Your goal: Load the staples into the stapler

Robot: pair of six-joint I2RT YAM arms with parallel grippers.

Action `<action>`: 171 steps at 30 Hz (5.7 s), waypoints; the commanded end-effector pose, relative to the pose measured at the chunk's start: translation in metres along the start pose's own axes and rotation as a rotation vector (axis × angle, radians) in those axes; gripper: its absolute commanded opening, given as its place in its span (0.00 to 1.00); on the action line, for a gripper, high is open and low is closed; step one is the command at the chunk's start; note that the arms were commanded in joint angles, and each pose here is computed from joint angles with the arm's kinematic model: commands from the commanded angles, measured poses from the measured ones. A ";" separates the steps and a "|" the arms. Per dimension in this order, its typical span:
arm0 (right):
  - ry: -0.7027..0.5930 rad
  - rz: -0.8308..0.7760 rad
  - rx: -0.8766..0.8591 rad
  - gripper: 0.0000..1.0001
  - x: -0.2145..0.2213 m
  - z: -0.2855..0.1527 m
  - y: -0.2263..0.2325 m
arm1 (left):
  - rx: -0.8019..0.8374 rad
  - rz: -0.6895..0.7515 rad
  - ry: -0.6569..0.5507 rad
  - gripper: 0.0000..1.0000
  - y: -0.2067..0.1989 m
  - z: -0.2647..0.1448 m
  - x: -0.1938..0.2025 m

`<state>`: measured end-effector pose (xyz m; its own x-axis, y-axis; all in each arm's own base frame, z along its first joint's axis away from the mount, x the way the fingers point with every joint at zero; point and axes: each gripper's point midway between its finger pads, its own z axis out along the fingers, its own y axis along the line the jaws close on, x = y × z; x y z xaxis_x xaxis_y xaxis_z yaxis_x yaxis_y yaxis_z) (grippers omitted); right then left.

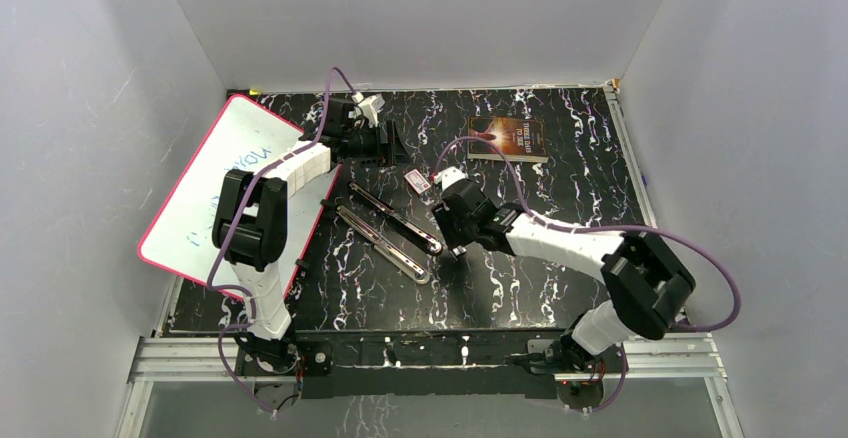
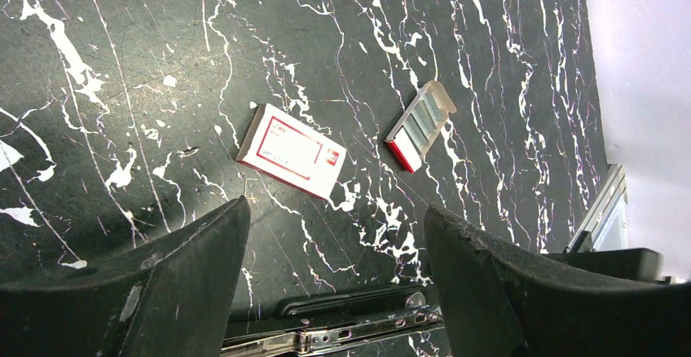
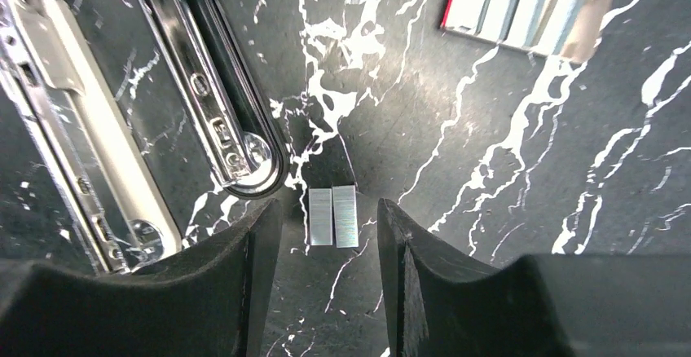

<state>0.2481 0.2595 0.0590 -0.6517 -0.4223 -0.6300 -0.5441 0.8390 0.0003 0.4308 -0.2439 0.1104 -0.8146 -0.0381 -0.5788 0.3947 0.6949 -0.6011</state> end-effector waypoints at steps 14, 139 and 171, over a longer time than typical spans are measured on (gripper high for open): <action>-0.047 0.160 0.088 0.53 -0.033 0.015 -0.039 | 0.025 0.035 -0.054 0.77 -0.015 -0.018 -0.018; 0.026 0.269 0.169 0.01 -0.069 0.082 -0.130 | 0.020 0.039 -0.051 0.77 -0.014 -0.020 -0.019; -0.042 0.264 0.116 0.22 -0.093 0.069 -0.122 | 0.023 0.040 -0.061 0.77 -0.015 -0.023 -0.022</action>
<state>0.4003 0.2125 0.0570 -0.7516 -0.1813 -0.6342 -0.2831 0.9571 0.0618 0.4351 -0.2385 0.1111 -0.8103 -0.0496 -0.5840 0.3890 0.6997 -0.5992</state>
